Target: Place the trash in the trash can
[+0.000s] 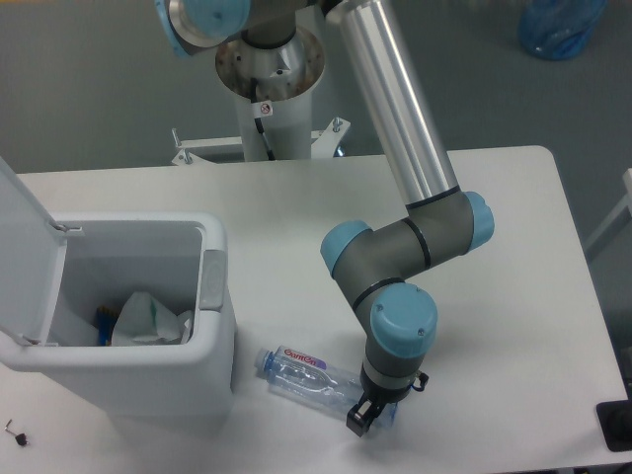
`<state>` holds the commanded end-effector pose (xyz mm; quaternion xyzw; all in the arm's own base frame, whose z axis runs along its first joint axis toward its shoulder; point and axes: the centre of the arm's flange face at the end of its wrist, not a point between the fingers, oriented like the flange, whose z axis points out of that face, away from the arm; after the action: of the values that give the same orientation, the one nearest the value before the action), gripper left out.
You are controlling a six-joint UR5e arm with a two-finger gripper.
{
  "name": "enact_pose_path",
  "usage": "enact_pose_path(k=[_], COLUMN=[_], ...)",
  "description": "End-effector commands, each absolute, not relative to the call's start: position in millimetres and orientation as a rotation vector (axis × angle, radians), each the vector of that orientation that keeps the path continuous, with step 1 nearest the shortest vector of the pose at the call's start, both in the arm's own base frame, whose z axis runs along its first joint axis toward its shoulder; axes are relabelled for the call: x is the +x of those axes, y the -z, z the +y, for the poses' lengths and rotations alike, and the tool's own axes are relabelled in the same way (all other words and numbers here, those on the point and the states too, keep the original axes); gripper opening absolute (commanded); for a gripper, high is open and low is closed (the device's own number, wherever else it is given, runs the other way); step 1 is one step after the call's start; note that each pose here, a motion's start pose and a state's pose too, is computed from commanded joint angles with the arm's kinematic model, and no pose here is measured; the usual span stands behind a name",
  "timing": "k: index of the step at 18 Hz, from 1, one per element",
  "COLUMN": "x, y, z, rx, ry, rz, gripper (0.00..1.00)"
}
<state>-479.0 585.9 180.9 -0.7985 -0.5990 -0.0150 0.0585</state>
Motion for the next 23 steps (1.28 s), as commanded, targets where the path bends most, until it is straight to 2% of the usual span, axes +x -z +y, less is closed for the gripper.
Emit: enact_pose_path(k=[13, 17, 23], x=[-476.3, -477.8, -477.3], y=[-181.1, -179.0, -185.1], z=[587.1, 583.4, 583.0], rx=[-2.427, -2.437, -2.433], ry=[0.035, -0.020, -0.023], rz=[-1.810, -1.818, -1.812], gripper=[0.63, 0.61, 0.60])
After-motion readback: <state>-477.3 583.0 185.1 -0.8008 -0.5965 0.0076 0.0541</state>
